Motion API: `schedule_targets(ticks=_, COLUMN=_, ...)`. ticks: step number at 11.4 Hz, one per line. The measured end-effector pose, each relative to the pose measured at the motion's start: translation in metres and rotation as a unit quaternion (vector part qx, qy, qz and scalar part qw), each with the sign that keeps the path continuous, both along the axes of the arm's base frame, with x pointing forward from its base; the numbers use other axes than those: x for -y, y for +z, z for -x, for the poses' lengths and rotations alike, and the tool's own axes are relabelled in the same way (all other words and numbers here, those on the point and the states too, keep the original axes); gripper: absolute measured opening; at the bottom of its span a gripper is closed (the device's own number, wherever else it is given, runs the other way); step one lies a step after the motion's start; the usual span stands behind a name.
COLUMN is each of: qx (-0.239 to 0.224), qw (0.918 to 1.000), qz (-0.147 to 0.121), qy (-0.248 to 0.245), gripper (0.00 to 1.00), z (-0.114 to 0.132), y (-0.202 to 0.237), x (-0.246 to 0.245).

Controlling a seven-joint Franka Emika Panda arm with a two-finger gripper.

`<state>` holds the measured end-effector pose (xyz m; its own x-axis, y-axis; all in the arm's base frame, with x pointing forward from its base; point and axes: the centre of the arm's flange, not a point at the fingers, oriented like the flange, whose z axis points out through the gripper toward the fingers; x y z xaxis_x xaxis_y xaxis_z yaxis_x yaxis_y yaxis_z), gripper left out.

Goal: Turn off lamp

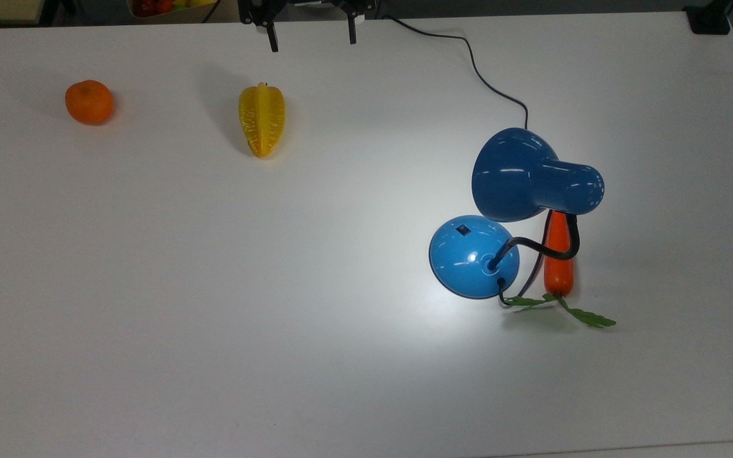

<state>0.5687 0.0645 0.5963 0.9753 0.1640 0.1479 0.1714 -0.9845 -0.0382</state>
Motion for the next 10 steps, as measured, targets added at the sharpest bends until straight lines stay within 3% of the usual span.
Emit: schedule_targets(ticks=10, qx=-0.001, qw=1.0000, qz=0.000, qy=0.002, gripper=0.99, z=-0.0001, y=-0.0013, x=-0.0009)
